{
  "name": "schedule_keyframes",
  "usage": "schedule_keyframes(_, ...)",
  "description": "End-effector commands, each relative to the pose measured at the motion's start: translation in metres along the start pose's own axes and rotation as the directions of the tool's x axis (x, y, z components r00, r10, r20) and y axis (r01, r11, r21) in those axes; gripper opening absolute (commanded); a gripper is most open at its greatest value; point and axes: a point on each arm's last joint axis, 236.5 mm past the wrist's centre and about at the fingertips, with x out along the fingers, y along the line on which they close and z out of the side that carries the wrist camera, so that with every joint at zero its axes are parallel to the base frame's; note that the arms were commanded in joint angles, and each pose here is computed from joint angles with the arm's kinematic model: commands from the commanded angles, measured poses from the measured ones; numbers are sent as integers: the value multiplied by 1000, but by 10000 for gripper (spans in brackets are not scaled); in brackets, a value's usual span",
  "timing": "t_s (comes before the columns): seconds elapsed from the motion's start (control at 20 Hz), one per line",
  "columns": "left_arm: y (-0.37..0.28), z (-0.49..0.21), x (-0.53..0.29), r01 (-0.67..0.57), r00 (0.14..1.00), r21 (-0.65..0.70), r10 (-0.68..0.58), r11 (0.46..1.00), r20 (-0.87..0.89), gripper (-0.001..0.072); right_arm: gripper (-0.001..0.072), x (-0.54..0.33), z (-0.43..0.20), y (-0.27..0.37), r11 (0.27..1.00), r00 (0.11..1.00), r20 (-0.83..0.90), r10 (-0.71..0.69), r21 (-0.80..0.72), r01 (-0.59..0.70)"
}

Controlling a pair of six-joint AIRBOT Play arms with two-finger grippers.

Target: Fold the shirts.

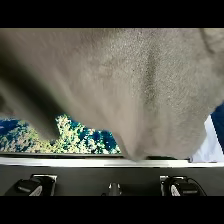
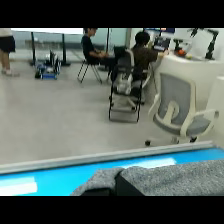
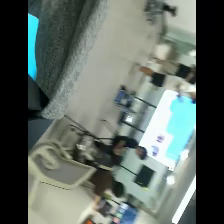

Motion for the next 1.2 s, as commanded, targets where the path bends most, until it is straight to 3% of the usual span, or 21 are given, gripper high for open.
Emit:
schedule_keyframes(0.0, 19, -73, 60, -47, 961, 5, 46, 999, -274, 21, 19, 55, -77, 14, 997, 958, -282, 56, -30, -67)
schedule_keyframes(0.1, 31, -141, 111, -65, 894, -4, 56, 998, -444, 22, 19, 104, -150, 38, 986, 857, -498, 134, -19, -165)
schedule_keyframes(0.25, 51, -275, 171, -99, 708, -9, 64, 995, -703, 21, 19, 188, -250, 82, 963, 718, -659, 224, 38, -266)
schedule_keyframes(0.35, 61, -355, 197, -118, 583, -13, 58, 993, -810, 21, 22, 238, -304, 117, 957, 678, -676, 289, 179, -230)
schedule_keyframes(0.5, 64, -444, 216, -144, 422, -48, 17, 988, -906, 22, 21, 271, -372, 186, 879, 577, -676, 458, 443, -179)
schedule_keyframes(0.7, 49, -495, 220, -206, 330, -147, -73, 967, -941, 28, 21, 264, -420, 257, 773, 410, -666, 623, 604, -195)
schedule_keyframes(0.75, 50, -495, 220, -208, 327, -150, -76, 966, -942, 110, 69, 265, -422, 263, 775, 406, -668, 624, 598, -206)
schedule_keyframes(0.8, 53, -491, 218, -202, 321, -146, -75, 968, -944, 322, 289, 264, -420, 263, 773, 404, -664, 629, 590, -234)
schedule_keyframes(0.85, 59, -483, 214, -171, 309, -134, -76, 976, -948, 582, 471, 259, -416, 258, 772, 395, -665, 634, 571, -278)
schedule_keyframes(0.9, 70, -470, 208, -146, 287, -122, -76, 982, -955, 655, 485, 248, -409, 254, 763, 370, -668, 646, 557, -327)
schedule_keyframes(0.95, 85, -458, 197, -146, 253, -118, -78, 982, -964, 653, 490, 231, -405, 247, 745, 318, -679, 662, 547, -382)
schedule_keyframes(1.05, 115, -444, 161, -229, 176, -133, -93, 964, -980, 652, 491, 178, -414, 234, 679, 124, -715, 688, 574, -457)
schedule_keyframes(1.15, 132, -448, 118, -322, 127, -162, -127, 933, -984, 651, 487, 132, -433, 229, 627, -51, -712, 701, 648, -431)
